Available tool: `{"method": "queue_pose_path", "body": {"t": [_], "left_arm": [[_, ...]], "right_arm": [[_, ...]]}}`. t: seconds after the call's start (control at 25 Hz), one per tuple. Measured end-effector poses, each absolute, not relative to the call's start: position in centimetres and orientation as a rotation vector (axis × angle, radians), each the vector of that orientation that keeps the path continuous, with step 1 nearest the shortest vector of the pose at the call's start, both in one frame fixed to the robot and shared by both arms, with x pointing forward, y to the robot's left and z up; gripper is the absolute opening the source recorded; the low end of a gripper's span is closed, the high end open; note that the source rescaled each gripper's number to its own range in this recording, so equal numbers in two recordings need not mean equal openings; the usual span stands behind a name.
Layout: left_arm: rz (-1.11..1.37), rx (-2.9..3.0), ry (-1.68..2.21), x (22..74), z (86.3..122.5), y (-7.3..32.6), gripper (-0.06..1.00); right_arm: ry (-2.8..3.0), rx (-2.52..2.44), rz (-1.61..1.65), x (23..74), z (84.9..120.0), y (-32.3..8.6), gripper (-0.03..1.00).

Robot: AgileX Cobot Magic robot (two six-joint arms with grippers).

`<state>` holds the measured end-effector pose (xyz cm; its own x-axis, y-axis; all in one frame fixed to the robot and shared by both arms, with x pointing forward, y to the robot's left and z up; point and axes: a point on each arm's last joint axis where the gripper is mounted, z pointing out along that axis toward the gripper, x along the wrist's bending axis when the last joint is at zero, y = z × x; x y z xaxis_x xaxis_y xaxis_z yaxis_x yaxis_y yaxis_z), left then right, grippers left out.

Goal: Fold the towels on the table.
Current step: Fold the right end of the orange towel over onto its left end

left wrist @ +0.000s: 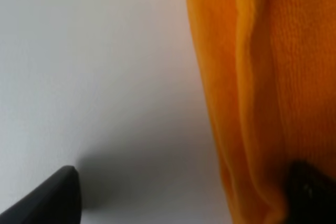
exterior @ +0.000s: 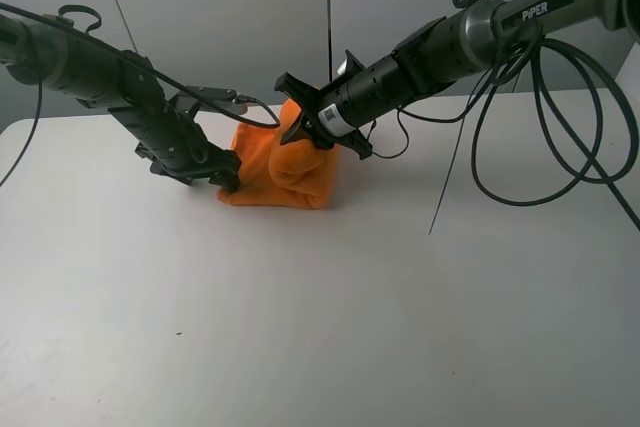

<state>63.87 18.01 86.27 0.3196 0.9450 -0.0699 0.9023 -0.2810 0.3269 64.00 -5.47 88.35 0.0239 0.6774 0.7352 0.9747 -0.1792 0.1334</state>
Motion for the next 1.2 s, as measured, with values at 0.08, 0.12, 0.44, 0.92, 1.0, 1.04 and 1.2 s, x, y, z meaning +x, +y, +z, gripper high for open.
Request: {"method": "queue_pose_path", "body": {"t": [0.08, 0.12, 0.44, 0.92, 1.0, 1.04, 1.2], "left_arm": [[0.197, 2.284, 1.659, 63.9, 86.3, 18.0, 1.0], [0.197, 2.284, 1.659, 63.9, 86.3, 18.0, 1.0], [0.241, 2.329, 1.607, 63.6, 88.3, 18.3, 1.0], [0.516, 2.092, 1.625, 63.1, 99.6, 22.9, 1.0], [0.557, 2.032, 1.645, 62.7, 101.4, 24.0, 1.0], [0.573, 2.005, 1.655, 62.5, 102.3, 24.6, 1.0], [0.613, 1.95, 1.67, 61.4, 104.9, 25.9, 1.0]], "right_arm": [[-1.676, -1.907, -0.954, 64.0, 87.9, -5.5, 0.06], [-1.67, -1.914, -0.936, 64.0, 87.5, -5.5, 0.06], [-1.637, -1.93, -0.891, 63.9, 86.3, -5.5, 0.06], [-1.638, -1.913, -0.895, 63.8, 86.4, -5.4, 0.08], [-1.631, -1.886, -0.908, 63.8, 86.4, -5.2, 0.21], [-1.632, -1.86, -0.92, 63.7, 86.6, -5.1, 0.33], [-1.6, -1.765, -1.0, 63.7, 88.0, -4.5, 0.85]]}}
